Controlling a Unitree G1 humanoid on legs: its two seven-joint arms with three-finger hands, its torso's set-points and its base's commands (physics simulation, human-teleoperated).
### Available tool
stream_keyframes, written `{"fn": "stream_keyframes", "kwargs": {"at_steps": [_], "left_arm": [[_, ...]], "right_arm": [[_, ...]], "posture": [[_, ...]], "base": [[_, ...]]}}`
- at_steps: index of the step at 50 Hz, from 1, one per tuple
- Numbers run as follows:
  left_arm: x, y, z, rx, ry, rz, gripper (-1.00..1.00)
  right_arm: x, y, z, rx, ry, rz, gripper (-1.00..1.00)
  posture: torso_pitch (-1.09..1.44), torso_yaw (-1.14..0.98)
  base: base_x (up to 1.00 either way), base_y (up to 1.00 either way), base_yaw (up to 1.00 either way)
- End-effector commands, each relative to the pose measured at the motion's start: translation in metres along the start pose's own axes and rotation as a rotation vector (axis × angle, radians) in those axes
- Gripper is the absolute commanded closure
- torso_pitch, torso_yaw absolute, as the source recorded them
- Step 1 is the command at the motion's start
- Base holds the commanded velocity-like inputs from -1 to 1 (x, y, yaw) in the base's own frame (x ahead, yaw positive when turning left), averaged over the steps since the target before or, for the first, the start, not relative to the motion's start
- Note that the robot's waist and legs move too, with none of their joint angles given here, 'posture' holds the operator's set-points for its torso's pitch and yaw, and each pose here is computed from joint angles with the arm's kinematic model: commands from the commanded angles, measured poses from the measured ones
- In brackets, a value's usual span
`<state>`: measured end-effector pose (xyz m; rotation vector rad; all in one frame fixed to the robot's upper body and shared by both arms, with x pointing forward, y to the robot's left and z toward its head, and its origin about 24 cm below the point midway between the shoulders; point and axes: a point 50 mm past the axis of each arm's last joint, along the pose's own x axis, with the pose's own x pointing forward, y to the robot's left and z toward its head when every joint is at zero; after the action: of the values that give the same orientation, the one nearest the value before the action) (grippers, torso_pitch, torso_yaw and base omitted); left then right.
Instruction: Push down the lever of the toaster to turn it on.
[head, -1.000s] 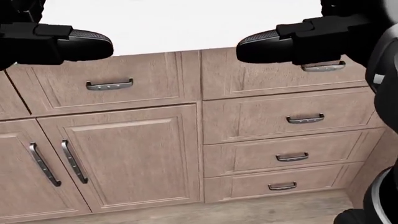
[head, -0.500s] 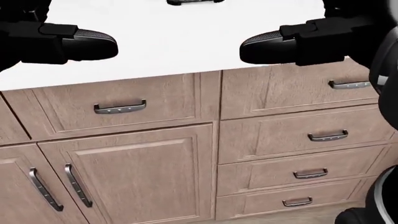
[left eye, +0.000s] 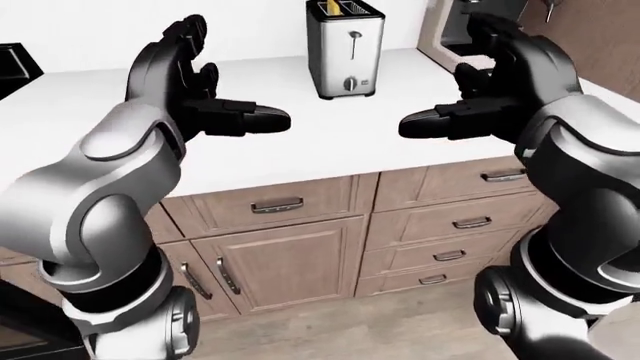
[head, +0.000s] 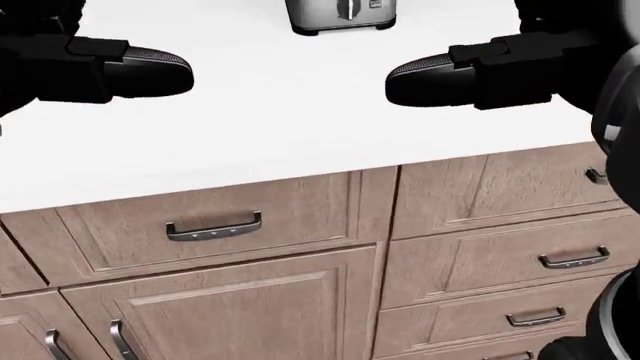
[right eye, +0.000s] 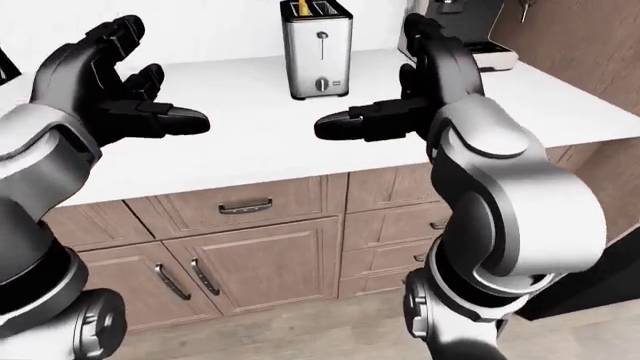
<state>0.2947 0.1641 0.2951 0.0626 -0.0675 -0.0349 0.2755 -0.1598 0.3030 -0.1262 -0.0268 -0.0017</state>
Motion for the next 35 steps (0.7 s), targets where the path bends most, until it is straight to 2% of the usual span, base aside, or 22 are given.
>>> {"fn": "stream_keyframes", "kwargs": {"at_steps": [1, 35], "left_arm": [[-0.0069, 0.0077, 0.0205, -0.007, -0.109, 0.042, -1.0], [-0.0076, 0.005, 0.023, -0.006, -0.111, 0.036, -1.0]], "right_arm": [[-0.0059, 0.0037, 0.0171, -0.012, -0.105, 0.016, -1.0], [-0.008, 0.0028, 0.0134, 0.002, -0.104, 0.013, -1.0]], "posture": [[0.0, 0.0], [0.0, 0.0]], "base": [[0.23, 0.15, 0.0], [0.21, 0.09, 0.0]]}}
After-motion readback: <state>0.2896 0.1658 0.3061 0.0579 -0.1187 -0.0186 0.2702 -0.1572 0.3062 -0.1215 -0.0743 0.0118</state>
